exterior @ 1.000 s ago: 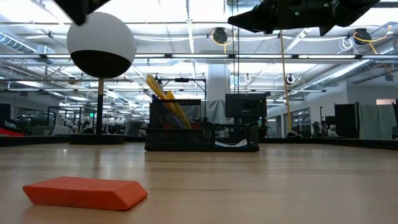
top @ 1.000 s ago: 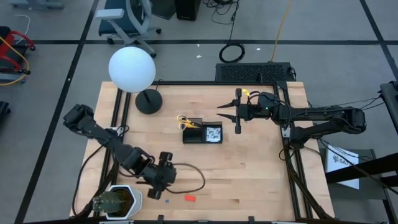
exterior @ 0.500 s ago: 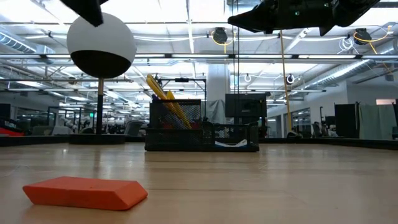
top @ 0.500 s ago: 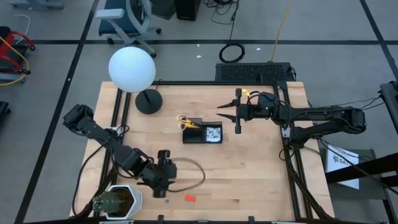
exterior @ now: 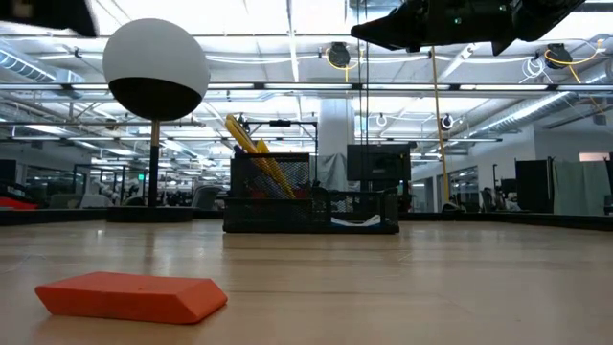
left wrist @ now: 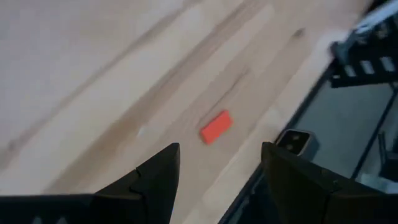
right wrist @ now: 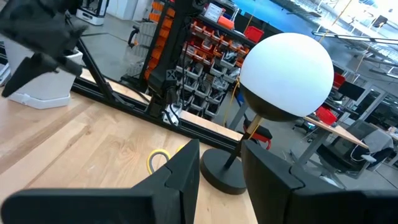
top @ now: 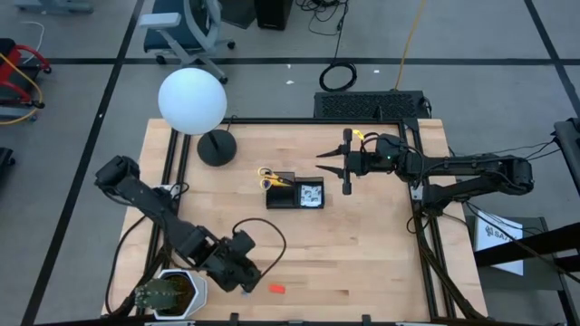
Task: Pick and place office supplies into organizer
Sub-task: Put the blue binder clip into the desk organizer
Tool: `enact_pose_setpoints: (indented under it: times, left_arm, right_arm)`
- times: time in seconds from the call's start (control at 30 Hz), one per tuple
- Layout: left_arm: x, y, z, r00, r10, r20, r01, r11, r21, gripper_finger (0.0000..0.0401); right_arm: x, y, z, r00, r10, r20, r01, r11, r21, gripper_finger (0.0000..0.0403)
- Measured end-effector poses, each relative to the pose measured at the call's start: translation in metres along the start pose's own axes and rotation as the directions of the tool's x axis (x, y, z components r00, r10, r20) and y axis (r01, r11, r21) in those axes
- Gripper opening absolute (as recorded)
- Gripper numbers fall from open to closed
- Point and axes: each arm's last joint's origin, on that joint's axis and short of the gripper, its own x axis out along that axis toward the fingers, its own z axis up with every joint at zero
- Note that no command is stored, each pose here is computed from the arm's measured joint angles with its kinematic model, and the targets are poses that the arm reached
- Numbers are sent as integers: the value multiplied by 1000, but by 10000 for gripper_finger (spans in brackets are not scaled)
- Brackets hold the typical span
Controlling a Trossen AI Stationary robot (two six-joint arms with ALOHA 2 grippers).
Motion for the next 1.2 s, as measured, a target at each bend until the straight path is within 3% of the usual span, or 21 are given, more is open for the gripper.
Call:
enact_pose_setpoints:
  times: [0.2, 0.37, 0.73, 0.97, 1.2]
  left_arm:
    - [28, 3, -19, 988, 74, -136, -92, 986, -136, 232]
    - [43, 7, -30, 961, 127, -245, -161, 980, -121, 232]
    - [48, 17, -37, 957, 258, -135, -268, 962, -61, 232]
    - [46, 3, -45, 908, 381, -171, -397, 915, -72, 232]
    - [43, -29, -44, 961, 260, -91, -275, 923, -270, 232]
  right_arm:
    - [0, 0, 0, 1000, 0, 0, 0, 1000, 0, 112]
    - [0, 0, 0, 1000, 0, 0, 0, 1000, 0, 112]
    - [0, 0, 0, 1000, 0, 0, 0, 1000, 0, 112]
    - [0, 0, 0, 1000, 0, 0, 0, 1000, 0, 109]
    - [0, 0, 0, 1000, 0, 0, 0, 1000, 0, 111]
